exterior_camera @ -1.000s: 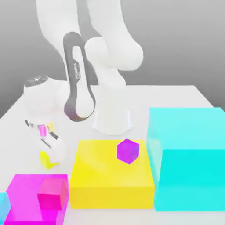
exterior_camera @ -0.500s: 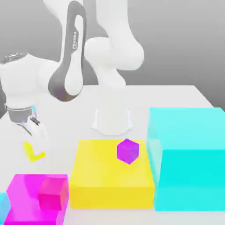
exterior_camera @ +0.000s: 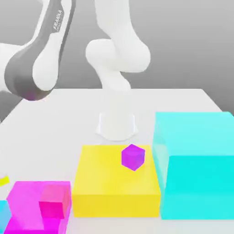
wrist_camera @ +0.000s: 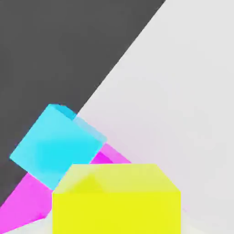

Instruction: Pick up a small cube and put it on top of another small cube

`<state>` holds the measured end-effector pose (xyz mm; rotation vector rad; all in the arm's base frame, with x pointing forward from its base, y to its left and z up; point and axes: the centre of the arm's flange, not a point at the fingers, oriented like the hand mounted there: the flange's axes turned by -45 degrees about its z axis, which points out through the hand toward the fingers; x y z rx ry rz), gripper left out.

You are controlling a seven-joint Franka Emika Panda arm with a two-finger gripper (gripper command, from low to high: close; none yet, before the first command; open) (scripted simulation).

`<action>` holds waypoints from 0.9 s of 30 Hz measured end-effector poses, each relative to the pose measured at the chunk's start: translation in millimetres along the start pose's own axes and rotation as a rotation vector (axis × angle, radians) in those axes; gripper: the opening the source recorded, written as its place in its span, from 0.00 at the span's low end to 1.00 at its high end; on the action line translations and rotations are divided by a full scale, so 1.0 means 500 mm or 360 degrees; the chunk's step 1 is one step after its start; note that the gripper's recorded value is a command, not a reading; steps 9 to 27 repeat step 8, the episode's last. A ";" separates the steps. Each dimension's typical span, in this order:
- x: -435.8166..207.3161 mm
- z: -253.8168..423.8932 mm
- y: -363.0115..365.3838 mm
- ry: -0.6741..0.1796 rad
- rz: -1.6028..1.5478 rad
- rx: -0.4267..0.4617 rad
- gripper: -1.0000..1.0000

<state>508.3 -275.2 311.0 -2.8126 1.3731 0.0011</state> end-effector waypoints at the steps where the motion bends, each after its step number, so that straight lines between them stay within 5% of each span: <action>1: 0.008 -0.007 -0.018 0.0004 0.0000 -0.0004 0.00; 4: 0.016 0.075 -0.033 0.0007 0.0000 -0.0009 0.00; 5: 0.016 0.094 -0.034 0.0008 0.0000 -0.0010 1.00; 27: 0.016 0.094 -0.034 0.0008 0.0000 -0.0010 1.00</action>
